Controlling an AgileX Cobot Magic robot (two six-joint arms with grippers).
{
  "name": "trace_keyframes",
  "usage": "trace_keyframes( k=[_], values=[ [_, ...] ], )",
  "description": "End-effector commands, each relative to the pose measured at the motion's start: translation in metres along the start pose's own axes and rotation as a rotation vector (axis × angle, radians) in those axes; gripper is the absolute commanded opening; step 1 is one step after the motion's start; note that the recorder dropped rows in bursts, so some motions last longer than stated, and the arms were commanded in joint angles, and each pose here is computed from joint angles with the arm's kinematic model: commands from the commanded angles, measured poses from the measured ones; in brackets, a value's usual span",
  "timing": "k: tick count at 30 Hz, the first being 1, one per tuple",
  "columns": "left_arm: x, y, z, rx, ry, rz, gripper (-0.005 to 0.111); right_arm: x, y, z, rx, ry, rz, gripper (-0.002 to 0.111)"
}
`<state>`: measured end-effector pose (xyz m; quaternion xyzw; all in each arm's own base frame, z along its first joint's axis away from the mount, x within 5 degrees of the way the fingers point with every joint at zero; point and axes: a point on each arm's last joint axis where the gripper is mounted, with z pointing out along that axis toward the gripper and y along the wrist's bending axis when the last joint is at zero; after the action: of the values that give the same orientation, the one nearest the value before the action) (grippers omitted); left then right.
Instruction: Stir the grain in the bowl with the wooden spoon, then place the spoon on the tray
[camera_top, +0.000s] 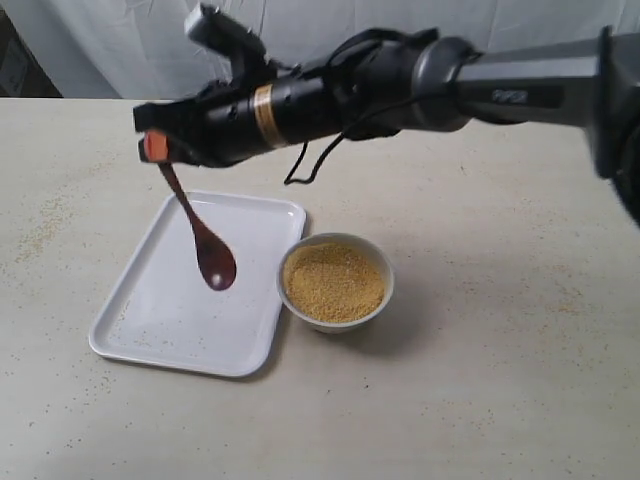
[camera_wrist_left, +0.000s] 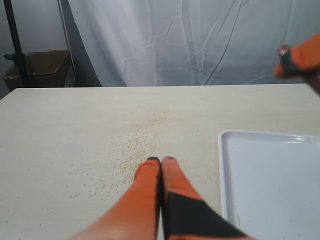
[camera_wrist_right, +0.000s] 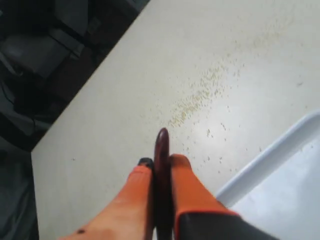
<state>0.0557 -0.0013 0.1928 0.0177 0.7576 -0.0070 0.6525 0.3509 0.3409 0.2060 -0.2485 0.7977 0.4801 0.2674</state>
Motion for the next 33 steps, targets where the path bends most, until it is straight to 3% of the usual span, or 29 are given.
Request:
trace_keyframes(
  k=[1,4,7,11,16,19,23,29,31,33],
  values=[
    [0.001,0.0,0.0,0.0,-0.006,-0.006,0.0,0.028,-0.027,0.038,0.025,0.072,0.059,0.02],
    [0.001,0.0,0.0,0.0,-0.006,-0.006,0.0,0.037,-0.041,0.05,0.034,0.09,0.074,0.041],
    [0.001,0.0,0.0,0.0,-0.006,-0.006,0.0,0.038,-0.048,0.054,0.073,0.078,0.071,0.053],
    [0.001,0.0,0.0,0.0,-0.006,-0.006,0.0,0.03,-0.055,0.05,0.183,0.054,-0.029,0.056],
    [0.001,0.0,0.0,0.0,-0.006,-0.006,0.0,0.004,-0.055,0.032,0.269,-0.052,-0.057,0.056],
    [0.001,0.0,0.0,0.0,-0.006,-0.006,0.0,-0.019,-0.053,0.007,0.261,-0.104,-0.067,0.045],
    [0.001,0.0,0.0,0.0,-0.006,-0.006,0.0,-0.044,-0.054,-0.039,0.104,-0.076,-0.124,0.002],
    [0.001,0.0,0.0,0.0,-0.006,-0.006,0.0,-0.046,-0.093,-0.119,-0.08,-0.009,0.058,-0.001],
    [0.001,0.0,0.0,0.0,-0.006,-0.006,0.0,-0.039,-0.095,-0.145,-0.182,0.038,0.093,-0.001],
    [0.001,0.0,0.0,0.0,-0.006,-0.006,0.0,-0.035,-0.096,-0.162,-0.165,0.023,0.117,-0.001]
  ],
)
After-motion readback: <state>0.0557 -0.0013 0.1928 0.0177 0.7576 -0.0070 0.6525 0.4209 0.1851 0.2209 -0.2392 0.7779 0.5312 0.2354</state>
